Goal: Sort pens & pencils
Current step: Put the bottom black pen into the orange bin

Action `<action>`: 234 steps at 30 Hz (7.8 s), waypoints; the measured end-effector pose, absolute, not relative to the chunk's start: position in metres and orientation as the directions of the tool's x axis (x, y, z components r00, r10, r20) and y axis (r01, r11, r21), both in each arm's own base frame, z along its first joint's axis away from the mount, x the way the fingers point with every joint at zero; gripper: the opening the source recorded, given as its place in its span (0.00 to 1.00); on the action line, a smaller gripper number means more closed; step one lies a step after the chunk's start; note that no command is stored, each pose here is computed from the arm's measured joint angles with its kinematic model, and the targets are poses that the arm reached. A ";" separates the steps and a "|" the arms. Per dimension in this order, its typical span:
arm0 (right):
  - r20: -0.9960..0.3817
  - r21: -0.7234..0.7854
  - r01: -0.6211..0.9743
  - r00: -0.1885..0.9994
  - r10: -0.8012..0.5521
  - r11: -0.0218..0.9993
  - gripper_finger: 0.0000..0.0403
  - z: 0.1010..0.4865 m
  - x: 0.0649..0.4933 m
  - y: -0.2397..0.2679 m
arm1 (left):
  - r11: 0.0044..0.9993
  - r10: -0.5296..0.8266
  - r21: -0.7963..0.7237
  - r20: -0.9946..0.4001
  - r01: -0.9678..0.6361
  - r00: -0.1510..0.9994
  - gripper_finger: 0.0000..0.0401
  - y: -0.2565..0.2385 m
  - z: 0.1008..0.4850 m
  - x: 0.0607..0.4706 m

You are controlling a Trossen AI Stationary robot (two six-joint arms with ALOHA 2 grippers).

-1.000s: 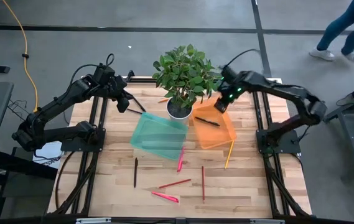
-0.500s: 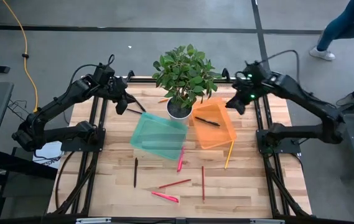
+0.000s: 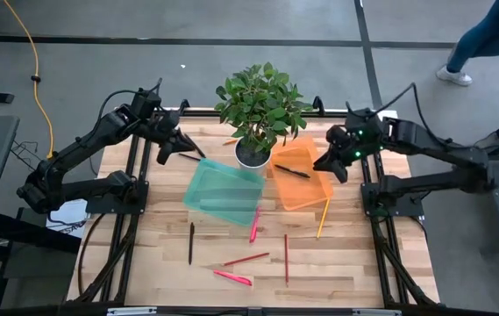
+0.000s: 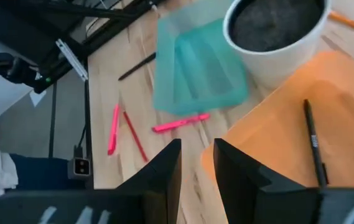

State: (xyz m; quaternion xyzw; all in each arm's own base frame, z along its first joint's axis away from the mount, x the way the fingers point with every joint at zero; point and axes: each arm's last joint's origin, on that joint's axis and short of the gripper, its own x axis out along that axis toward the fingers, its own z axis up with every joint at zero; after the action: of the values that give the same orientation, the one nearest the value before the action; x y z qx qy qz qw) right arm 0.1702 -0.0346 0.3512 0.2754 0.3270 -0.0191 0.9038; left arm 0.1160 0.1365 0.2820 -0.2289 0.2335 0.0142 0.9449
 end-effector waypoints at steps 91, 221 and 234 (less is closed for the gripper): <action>-0.673 0.436 0.052 0.682 0.287 0.899 0.21 0.278 0.265 0.144 | 0.483 0.107 -0.388 -0.864 -0.785 0.492 0.06 -0.168 0.179 0.185; -0.747 0.221 -0.247 0.579 0.327 0.943 0.21 0.285 0.267 0.061 | 0.176 -0.069 -0.065 -0.996 -0.982 0.053 0.26 -0.129 0.151 0.252; -0.749 0.216 -0.259 0.574 0.331 0.941 0.21 0.285 0.266 0.061 | 0.171 -0.104 -0.103 -0.991 -0.980 0.086 0.26 -0.129 0.141 0.250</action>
State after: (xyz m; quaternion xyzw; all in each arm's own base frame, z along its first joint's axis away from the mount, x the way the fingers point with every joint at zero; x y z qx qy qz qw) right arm 0.2665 0.0608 0.2849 0.0413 0.4305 0.1664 0.8862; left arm 0.2503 -0.1291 0.1414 -0.5004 0.5415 0.4049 0.5407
